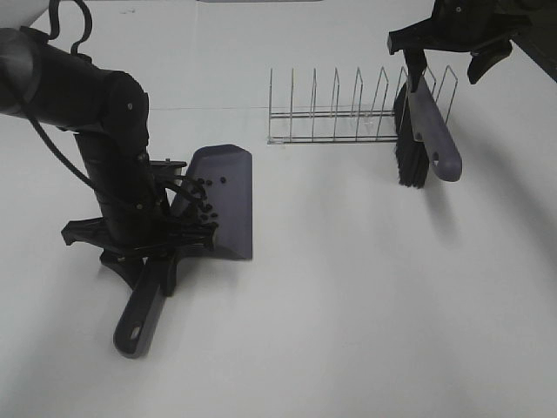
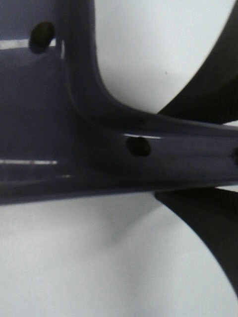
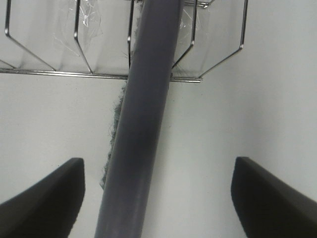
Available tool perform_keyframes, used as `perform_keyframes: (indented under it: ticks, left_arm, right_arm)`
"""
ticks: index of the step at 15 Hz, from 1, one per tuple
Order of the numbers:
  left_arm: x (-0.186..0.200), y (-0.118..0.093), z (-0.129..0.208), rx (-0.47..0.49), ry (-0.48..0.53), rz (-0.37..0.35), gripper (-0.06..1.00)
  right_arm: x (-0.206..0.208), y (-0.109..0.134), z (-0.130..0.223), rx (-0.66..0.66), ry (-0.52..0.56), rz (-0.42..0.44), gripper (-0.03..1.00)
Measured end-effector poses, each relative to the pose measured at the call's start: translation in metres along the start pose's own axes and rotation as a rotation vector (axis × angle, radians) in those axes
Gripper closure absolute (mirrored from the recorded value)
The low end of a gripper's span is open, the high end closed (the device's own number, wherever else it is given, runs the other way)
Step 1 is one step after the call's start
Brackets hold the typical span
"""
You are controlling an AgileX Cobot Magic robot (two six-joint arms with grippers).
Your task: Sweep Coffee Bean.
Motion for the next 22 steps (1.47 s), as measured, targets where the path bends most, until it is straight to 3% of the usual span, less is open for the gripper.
perform_keyframes:
  ticks: [4, 5, 7, 8, 10, 13, 16, 19, 22]
  left_arm:
    - [0.006, -0.005, -0.006, -0.002, -0.010, 0.010, 0.62]
    - [0.010, -0.008, -0.008, -0.005, -0.013, 0.014, 0.56]
    - [0.021, -0.012, -0.011, -0.013, -0.009, 0.016, 0.35]
    - [0.027, -0.015, -0.012, -0.020, -0.004, 0.015, 0.30]
    - [0.044, -0.017, -0.015, -0.038, -0.014, 0.009, 0.28]
    - [0.095, -0.012, -0.014, -0.089, -0.132, -0.010, 0.27]
    - [0.155, 0.004, -0.001, -0.127, -0.269, -0.041, 0.30]
    - [0.220, 0.013, 0.025, -0.137, -0.431, 0.031, 0.36]
    - [0.255, 0.033, 0.063, -0.142, -0.524, 0.078, 0.37]
  right_arm:
    - [0.000, 0.002, 0.000, -0.006, 0.000, -0.016, 0.28]
    - [0.001, 0.005, 0.000, -0.012, -0.002, -0.031, 0.28]
    - [0.008, 0.005, -0.002, -0.020, -0.017, -0.044, 0.28]
    - [0.014, 0.004, -0.003, -0.022, -0.028, -0.042, 0.28]
    - [0.032, 0.000, -0.006, -0.029, -0.063, -0.041, 0.28]
    - [0.071, -0.001, 0.000, -0.044, -0.113, -0.075, 0.28]
    - [0.100, -0.002, 0.032, -0.015, -0.086, -0.084, 0.28]
    - [0.111, 0.004, 0.087, 0.026, 0.007, -0.097, 0.28]
    - [0.122, 0.012, 0.152, 0.038, 0.095, -0.117, 0.28]
Point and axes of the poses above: a point on each arm's last joint axis where the gripper is mounted, x pointing back along that axis away from the gripper, y along the wrist's bending axis when the last joint is at zero, z = x × y, the point moved 6 cm from there along -x, pointing out along that axis toward the gripper, and after that the axes turned 12 degrees about x, right-handed, at the moved point
